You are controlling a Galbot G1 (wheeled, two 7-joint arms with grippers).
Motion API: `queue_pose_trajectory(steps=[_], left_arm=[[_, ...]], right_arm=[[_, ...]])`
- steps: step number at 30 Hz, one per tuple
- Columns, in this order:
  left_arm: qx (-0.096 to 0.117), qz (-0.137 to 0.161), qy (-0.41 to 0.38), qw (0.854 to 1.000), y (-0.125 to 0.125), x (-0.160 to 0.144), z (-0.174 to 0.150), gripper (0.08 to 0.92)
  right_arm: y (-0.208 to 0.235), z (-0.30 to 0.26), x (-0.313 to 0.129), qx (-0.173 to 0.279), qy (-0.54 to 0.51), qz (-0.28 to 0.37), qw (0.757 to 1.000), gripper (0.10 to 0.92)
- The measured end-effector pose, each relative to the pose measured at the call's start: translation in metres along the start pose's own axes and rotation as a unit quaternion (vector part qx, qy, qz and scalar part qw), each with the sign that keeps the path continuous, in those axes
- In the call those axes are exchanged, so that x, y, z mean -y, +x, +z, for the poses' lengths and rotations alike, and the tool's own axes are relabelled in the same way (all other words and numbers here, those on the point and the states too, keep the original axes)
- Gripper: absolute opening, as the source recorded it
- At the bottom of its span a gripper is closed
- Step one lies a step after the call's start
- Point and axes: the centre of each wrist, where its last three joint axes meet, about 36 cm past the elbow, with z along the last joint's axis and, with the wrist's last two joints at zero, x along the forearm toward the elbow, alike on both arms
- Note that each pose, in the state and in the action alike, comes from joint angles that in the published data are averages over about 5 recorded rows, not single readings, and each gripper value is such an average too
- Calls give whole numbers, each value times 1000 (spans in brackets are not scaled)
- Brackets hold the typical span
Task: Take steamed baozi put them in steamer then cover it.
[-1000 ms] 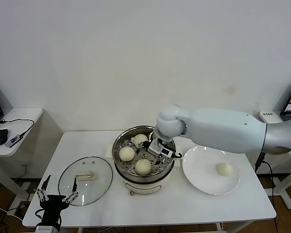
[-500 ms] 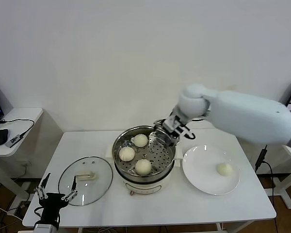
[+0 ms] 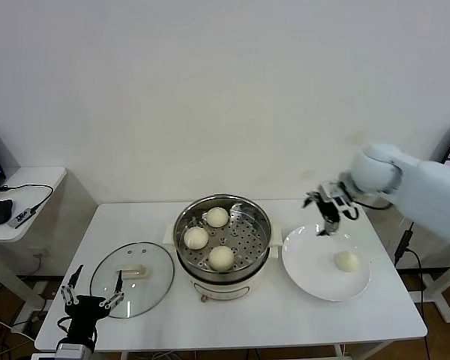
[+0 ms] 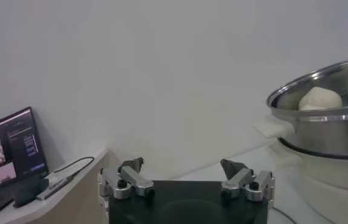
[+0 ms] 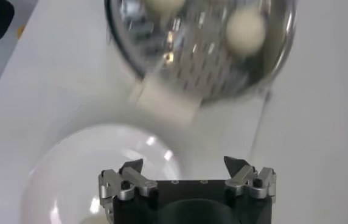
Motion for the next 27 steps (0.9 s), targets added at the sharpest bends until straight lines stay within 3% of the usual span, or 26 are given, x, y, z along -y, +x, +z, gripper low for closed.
queue_pose_trajectory(steps=[13, 27], left_arm=[[-9, 3, -1, 1000, 2, 2, 4, 823], [-14, 1, -5, 1000, 3, -1, 7, 823]], right_arm=[[-55, 70, -57, -50, -58, -33, 997, 823], [-109, 93, -59, -75, -93, -32, 992, 823]])
